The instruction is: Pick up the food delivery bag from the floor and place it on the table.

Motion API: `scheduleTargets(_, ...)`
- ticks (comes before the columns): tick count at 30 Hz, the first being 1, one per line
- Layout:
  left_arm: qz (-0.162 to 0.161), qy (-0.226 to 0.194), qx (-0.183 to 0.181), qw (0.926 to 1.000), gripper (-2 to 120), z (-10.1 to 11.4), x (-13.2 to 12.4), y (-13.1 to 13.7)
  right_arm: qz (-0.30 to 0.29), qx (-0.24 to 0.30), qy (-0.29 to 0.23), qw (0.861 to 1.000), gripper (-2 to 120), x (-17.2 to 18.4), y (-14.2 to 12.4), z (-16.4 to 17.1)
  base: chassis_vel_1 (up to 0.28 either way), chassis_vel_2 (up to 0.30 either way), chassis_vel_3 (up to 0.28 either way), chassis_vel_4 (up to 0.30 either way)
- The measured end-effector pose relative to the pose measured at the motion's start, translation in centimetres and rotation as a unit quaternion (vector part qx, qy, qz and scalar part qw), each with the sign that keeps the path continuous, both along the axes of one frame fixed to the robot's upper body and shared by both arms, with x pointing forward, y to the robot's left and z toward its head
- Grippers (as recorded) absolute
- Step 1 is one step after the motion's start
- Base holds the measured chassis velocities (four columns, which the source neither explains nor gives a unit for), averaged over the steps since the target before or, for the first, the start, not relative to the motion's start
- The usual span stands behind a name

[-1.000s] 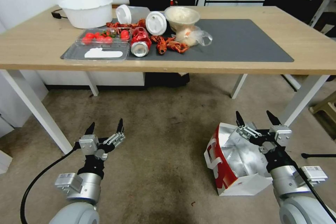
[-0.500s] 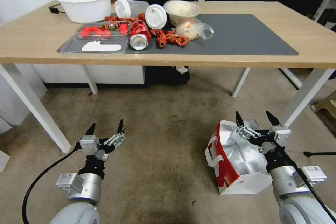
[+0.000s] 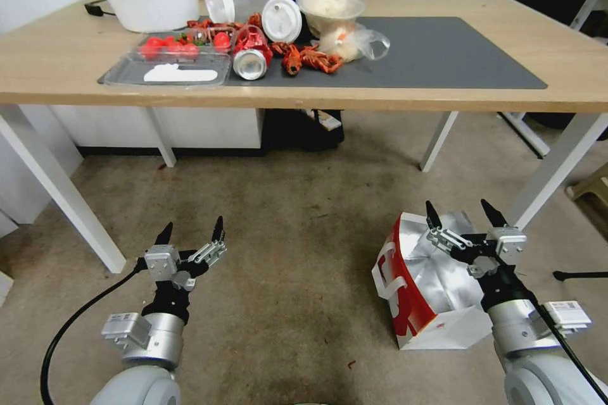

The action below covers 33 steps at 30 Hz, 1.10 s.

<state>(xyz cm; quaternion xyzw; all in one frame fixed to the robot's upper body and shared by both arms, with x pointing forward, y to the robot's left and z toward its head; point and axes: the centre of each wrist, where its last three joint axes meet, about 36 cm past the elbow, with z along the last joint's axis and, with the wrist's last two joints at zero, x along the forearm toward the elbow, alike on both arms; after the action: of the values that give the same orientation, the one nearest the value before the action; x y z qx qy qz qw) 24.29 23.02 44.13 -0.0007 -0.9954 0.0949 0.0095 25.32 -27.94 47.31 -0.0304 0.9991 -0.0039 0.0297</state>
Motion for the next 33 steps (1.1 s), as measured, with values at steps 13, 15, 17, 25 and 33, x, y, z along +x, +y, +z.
scheduleTargets(13,0.0,0.001,0.0,1.0,100,-0.11,0.04,0.03,0.001,-0.002,-0.001,1.0,100,0.04,-0.09,0.01,0.0,0.0,0.0,0.0)
scheduleTargets(15,0.0,0.002,0.0,1.0,100,-0.16,0.04,0.03,0.001,-0.002,-0.001,1.0,100,0.04,-0.09,0.01,0.0,0.0,0.0,0.0)
scheduleTargets(17,0.0,0.002,0.0,1.0,100,-0.21,0.06,0.04,0.001,-0.002,-0.001,1.0,100,0.05,-0.1,0.01,0.0,0.0,0.0,0.0)
scheduleTargets(25,0.001,0.004,0.0,1.0,100,-0.44,0.17,0.12,0.0,-0.002,0.0,1.0,100,0.08,-0.16,-0.06,0.0,0.0,0.0,0.0)
scheduleTargets(33,0.001,0.006,0.001,1.0,100,-0.57,0.24,0.17,0.0,-0.001,0.0,1.0,100,0.17,-0.19,-0.11,0.0,0.0,0.0,0.0)
